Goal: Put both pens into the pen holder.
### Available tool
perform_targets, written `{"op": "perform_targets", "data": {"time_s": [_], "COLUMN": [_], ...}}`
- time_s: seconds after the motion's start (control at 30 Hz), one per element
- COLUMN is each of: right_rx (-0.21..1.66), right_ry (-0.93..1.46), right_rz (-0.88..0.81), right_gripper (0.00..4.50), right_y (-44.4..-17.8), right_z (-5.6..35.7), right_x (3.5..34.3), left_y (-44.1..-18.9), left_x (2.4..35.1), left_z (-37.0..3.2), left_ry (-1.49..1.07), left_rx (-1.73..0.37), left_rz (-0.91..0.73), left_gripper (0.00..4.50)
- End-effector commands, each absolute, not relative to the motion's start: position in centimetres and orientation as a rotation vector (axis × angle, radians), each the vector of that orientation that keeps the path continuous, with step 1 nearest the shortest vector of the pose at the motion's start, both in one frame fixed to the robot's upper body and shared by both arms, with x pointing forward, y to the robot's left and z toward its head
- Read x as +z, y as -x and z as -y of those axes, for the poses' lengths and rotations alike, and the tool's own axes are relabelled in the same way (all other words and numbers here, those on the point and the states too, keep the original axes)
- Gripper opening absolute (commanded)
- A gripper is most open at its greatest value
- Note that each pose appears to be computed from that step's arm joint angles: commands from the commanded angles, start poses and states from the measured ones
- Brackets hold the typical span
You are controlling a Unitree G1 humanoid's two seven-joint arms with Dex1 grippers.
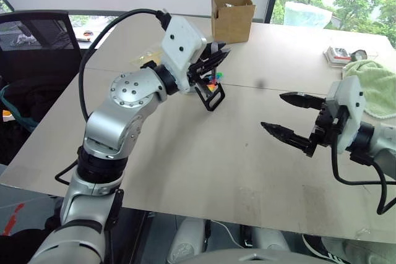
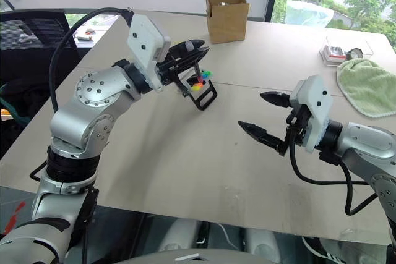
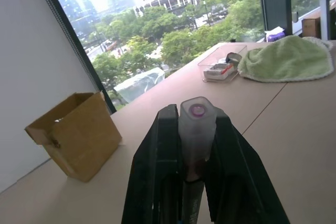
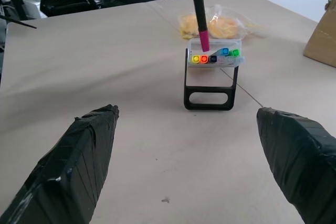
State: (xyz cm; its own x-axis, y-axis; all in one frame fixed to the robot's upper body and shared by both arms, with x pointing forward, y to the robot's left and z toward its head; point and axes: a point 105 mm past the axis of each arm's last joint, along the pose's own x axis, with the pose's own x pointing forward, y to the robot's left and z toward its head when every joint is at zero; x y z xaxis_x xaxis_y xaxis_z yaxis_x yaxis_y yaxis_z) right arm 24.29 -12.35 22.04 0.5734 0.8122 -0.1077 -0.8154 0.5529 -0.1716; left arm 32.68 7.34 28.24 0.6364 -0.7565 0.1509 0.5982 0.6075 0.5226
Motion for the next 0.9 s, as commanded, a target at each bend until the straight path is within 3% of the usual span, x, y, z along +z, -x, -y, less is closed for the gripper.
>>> {"op": "perform_targets", "data": {"time_s": [0.03, 0.4, 0.83, 0.9], "right_rx": [0.967, 0.962, 0.991, 0.987], "right_ry": [0.243, 0.25, 0.266, 0.265], "right_rz": [0.027, 0.029, 0.086, 0.09], "right_gripper": [4.48, 4.48, 4.48, 4.5], "right_y": [-24.0, -23.8, -22.9, -22.9], "right_z": [12.4, 12.5, 12.0, 12.0], "right_x": [22.8, 22.9, 23.9, 23.9], "left_y": [-32.4, -33.6, -35.8, -35.9], "left_x": [29.6, 27.4, 25.1, 25.2], "left_z": [-7.1, -7.2, -7.1, -7.0], "left_ry": [-0.53, -0.519, -0.694, -0.702], "left_rx": [-0.786, -0.785, -0.759, -0.762], "left_rz": [0.456, 0.389, 0.321, 0.328], "left_gripper": [0.01, 0.01, 0.01, 1.05]}}
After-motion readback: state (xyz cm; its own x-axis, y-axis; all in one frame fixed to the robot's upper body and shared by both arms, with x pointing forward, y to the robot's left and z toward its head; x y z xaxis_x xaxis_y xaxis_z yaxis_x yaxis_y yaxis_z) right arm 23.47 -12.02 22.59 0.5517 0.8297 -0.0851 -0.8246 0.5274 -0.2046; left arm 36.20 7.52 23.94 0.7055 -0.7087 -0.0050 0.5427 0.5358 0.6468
